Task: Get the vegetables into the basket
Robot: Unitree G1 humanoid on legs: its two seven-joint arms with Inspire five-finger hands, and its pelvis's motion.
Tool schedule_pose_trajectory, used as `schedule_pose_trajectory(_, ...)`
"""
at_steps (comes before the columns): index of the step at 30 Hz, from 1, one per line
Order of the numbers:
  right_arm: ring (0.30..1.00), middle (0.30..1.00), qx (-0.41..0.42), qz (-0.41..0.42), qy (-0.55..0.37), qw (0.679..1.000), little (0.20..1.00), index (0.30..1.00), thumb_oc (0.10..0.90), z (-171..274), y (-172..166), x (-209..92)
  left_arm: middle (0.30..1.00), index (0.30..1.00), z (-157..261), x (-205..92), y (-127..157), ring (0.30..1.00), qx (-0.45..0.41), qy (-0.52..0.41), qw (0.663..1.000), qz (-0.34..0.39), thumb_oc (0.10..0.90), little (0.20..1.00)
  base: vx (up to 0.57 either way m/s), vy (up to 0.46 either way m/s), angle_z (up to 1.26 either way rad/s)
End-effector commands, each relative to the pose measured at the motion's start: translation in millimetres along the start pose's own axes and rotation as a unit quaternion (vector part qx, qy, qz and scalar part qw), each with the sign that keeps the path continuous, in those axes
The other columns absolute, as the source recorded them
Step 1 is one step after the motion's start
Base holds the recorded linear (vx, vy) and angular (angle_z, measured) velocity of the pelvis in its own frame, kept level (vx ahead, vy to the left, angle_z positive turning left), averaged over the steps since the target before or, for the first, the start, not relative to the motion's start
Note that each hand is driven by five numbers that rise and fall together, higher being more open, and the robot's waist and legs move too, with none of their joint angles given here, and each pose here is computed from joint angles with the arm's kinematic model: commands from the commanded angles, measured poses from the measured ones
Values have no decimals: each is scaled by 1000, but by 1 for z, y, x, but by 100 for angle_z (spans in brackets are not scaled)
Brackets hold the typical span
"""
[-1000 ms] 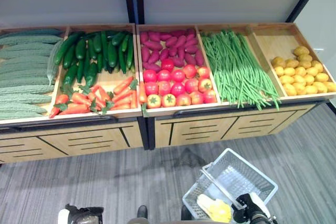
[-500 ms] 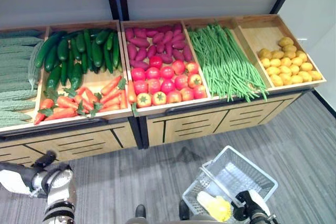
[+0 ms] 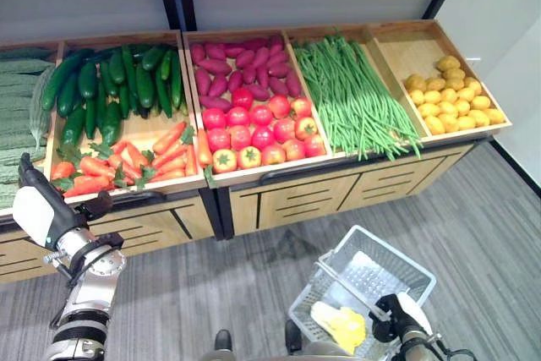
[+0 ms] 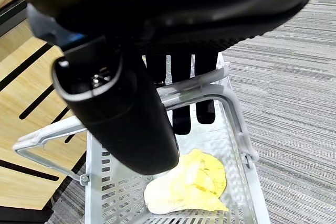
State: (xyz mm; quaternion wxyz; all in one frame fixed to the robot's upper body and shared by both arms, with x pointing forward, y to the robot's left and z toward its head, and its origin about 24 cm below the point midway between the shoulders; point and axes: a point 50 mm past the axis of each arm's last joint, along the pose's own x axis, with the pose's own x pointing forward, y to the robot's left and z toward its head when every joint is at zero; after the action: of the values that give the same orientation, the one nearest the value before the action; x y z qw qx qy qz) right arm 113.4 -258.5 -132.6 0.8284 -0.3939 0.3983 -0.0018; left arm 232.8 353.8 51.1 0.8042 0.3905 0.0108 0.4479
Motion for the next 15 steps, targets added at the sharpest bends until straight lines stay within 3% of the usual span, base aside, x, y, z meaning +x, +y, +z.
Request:
schedule_pose_trajectory(1,300,300,-5,-56,-47,997,300,300,400,11,-33,9,1000,1000,31,40,28,1000,36,-94,993,55,900,1000,-19,55,-5)
schedule_pose_trajectory(8,300,300,-6,-71,-60,996,300,300,400,14,-47,11,1000,1000,19,69,65,1000,206,-127,969,58,900,1000,-18,33,-3)
schedule_pose_trajectory(15,300,300,-12,-76,-73,994,300,300,400,21,-55,14,1000,1000,25,90,77,1000,308,-151,939,34,900,1000,-19,31,0)
